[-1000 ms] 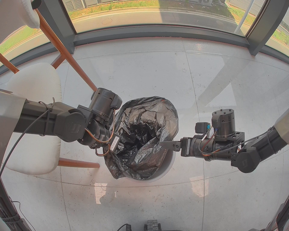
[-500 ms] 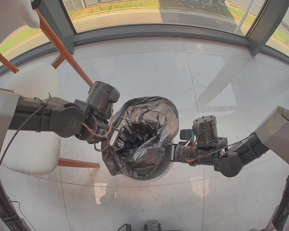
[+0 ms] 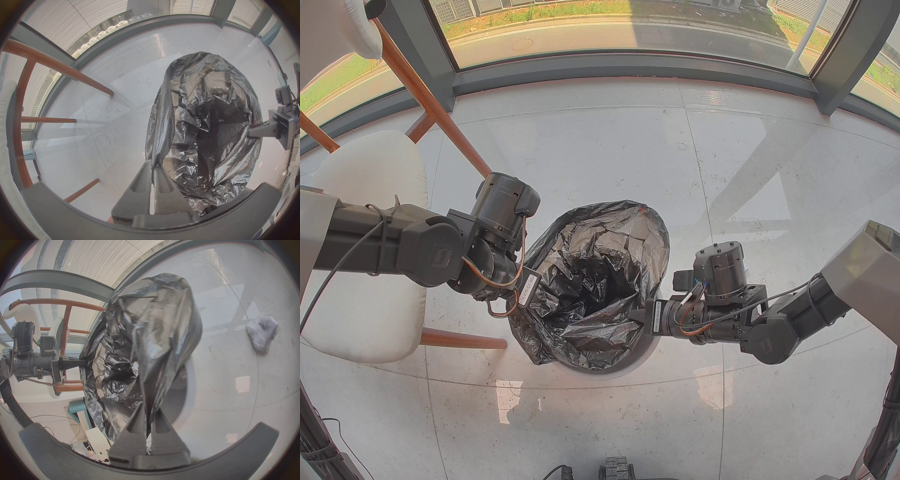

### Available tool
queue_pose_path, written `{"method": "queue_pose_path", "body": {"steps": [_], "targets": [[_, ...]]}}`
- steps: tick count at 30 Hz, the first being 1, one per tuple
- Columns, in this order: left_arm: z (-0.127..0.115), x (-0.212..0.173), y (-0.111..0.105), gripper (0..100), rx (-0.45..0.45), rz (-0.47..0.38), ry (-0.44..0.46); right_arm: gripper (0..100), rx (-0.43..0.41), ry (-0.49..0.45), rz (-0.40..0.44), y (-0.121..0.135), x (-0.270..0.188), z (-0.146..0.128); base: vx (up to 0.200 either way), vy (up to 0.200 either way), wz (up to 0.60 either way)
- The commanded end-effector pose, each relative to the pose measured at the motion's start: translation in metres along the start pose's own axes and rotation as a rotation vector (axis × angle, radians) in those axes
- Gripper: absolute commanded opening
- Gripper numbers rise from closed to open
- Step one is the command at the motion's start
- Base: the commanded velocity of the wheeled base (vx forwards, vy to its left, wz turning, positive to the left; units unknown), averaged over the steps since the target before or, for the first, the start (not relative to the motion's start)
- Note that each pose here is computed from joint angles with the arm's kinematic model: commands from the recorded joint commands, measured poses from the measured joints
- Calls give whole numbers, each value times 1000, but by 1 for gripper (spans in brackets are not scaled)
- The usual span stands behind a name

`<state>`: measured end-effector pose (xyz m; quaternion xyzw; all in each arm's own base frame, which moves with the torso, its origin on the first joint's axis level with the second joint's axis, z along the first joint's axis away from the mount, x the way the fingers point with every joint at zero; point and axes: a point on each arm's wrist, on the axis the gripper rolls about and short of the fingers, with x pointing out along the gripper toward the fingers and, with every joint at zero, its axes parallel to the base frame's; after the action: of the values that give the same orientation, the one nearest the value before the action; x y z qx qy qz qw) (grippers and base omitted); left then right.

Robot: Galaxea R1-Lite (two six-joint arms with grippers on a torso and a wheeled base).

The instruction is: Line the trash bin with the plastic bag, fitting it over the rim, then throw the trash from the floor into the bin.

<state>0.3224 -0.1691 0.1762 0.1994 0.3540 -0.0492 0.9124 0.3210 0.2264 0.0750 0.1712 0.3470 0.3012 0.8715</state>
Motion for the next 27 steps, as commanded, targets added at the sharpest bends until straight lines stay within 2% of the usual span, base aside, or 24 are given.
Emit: {"method": "queue_pose_path", "body": {"steps": [1,11,16,23,24,27], "targets": [[-12,8,7,0,-5,15,45,0,14,51,-30,-4,-18,-12,0,0,0],[-28,14,1,0,-4,-1,95,0,37,77,-74,-17,-36,-20,0,0,0],[-27,13,-9,0,10,-21,74,0,45,78,-95,-25,-39,-21,0,0,0],[-45,14,-22,0,61,-39,125,0,-2,127,-124,-33,-42,-34,0,0,0],[-46,14,-22,0,65,-39,129,100,-12,129,-126,-34,-43,-35,0,0,0],[-51,15,-23,0,76,-39,147,100,-38,140,-129,-36,-44,-38,0,0,0]]}}
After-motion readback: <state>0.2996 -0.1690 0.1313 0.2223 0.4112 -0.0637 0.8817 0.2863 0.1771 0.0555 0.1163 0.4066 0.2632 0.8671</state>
